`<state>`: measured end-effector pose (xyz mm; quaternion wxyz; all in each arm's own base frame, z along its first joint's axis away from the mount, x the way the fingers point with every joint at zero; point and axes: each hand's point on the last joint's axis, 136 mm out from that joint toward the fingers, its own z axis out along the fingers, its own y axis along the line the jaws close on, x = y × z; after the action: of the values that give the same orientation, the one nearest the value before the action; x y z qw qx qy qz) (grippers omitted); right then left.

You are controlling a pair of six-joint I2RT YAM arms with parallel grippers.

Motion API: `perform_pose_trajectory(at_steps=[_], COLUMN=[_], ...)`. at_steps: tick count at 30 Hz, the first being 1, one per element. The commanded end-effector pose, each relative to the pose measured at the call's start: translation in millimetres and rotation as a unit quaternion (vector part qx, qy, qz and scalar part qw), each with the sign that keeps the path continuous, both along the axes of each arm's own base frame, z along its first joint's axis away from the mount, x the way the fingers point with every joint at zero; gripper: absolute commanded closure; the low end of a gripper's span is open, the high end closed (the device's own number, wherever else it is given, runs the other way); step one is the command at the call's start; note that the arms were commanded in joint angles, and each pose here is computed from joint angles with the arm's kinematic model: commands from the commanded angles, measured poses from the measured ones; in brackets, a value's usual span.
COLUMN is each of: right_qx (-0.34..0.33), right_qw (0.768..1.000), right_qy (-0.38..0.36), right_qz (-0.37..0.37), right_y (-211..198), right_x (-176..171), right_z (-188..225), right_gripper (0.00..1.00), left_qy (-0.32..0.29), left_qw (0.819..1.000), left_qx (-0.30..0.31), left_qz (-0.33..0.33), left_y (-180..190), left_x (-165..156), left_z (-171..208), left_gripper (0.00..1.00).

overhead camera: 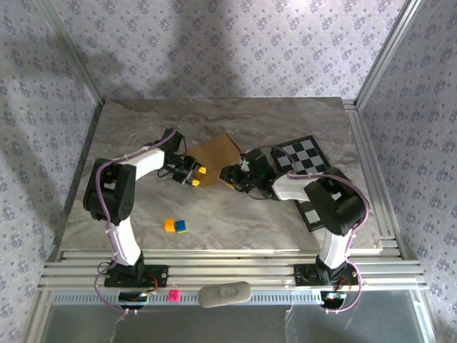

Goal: Fold the paper box

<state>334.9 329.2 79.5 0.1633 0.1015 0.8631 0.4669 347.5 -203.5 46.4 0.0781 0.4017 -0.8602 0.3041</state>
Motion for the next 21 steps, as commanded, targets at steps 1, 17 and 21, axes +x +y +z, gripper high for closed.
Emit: perform_pose_trajectory(at_steps=[1,17,21], right_qx=[0.023,0.042,0.032], right_qw=[0.999,0.997,0.996], right_qy=[-0.003,0.012,0.022], right_qz=[-0.030,-0.068,-0.075], right_y=[-5.8,-8.0,-11.0], right_x=[18.1,50.9,54.8], right_z=[3.0,-25.4,-31.6], right_gripper=[0.57,0.59,0.61], left_qy=[0.062,0.044,0.026], left_qw=[0.995,0.996,0.997], left_qx=[0.077,0.073,0.077], left_qz=[0.018,0.003,-0.007], left_y=[26.7,25.1,26.5], left_x=[-18.4,-13.1,-9.2], left_z=[-43.3,-29.5,-12.8], left_gripper=[0.63,0.82,0.84])
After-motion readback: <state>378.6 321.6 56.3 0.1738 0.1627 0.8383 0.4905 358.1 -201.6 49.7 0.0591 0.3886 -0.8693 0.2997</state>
